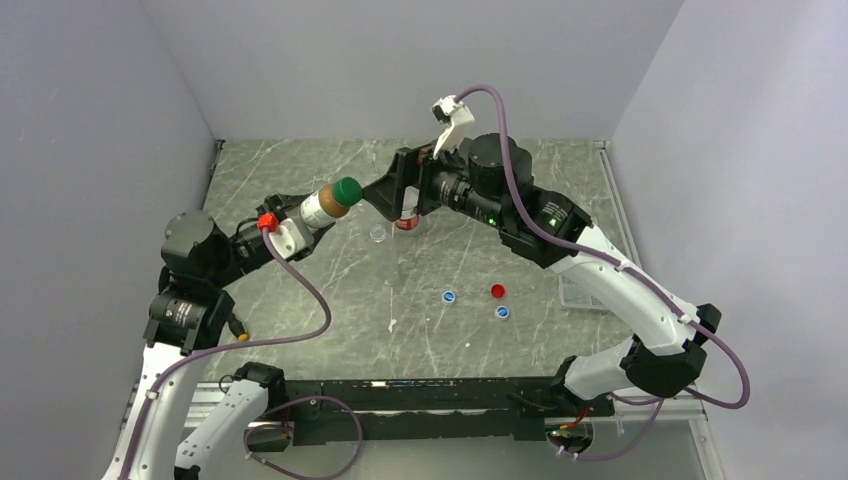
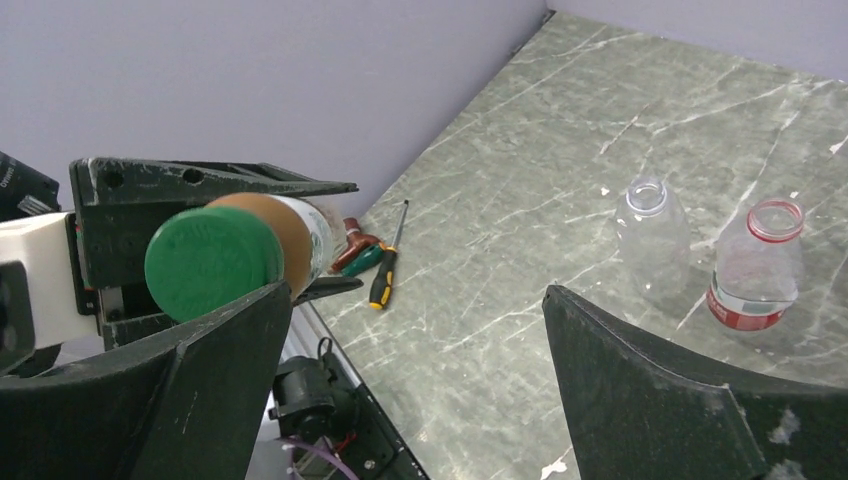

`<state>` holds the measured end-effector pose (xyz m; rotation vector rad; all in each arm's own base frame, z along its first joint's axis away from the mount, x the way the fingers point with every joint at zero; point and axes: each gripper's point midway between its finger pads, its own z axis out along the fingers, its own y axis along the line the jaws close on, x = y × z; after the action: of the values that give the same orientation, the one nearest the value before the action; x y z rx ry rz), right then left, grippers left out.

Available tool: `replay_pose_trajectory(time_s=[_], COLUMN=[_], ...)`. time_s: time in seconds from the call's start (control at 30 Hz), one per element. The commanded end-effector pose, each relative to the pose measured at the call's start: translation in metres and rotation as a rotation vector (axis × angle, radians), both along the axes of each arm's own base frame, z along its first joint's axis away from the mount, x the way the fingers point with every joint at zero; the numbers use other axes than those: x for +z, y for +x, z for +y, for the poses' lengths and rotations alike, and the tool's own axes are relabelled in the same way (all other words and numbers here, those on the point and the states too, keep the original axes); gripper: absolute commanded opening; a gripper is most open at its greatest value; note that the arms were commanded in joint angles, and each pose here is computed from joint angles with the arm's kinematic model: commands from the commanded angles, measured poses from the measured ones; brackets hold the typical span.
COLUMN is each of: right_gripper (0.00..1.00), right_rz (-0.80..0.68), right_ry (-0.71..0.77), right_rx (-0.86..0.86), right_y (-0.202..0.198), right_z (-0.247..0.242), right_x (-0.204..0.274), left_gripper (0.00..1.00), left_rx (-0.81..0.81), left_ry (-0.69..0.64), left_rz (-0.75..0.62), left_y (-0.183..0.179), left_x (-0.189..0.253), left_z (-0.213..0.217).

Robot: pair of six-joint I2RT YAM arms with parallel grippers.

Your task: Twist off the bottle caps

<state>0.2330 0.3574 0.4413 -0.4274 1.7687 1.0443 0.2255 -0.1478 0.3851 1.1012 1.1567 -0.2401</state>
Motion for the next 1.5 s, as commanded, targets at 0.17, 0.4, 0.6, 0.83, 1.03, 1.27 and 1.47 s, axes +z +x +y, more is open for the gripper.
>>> replay_pose_trajectory(time_s=[0.17, 0.4, 0.6, 0.83, 1.03, 1.27, 1.47], right_gripper=[1.00, 1.00, 1.00, 0.95, 0.72, 0.30, 0.00], right_rz=[-0.136, -0.222, -0.238, -0.183, -0.165, -0.175, -0.203], right_ry=[0.222, 0.250, 0.260, 0.226, 0.254, 0.290, 0.292], right_rx=[-0.022, -0.034, -0.010, -0.084, -0.048, -0.041, -0.009], right_y=[-0.008, -0.012, -0.011, 0.011, 0.012, 0.010, 0.004], right_z=[-0.001, 0.013, 0.030, 0.044, 0.063, 0.067, 0.067], right_x=[0.064, 0.079, 0.082, 0.069, 0.070, 0.074, 0.079], left_gripper=[0.00, 0.00, 0.00, 0.00, 0.00, 0.00, 0.00], left_rx=[0.030, 0.046, 0.043, 0.026, 0.031, 0.037, 0.013], left_ry=[-0.171, -0.229, -0.243, -0.266, -0.277, -0.289, -0.313], left_rz=[0.123, 0.262, 0.273, 0.261, 0.261, 0.273, 0.310], left_y=[-0.002, 0.002, 0.003, 0.001, 0.004, 0.004, 0.001], left_x=[0.018, 0.002, 0.003, 0.010, 0.012, 0.012, 0.012], left_z=[-0.002, -0.005, -0.006, -0.008, -0.008, -0.008, -0.012])
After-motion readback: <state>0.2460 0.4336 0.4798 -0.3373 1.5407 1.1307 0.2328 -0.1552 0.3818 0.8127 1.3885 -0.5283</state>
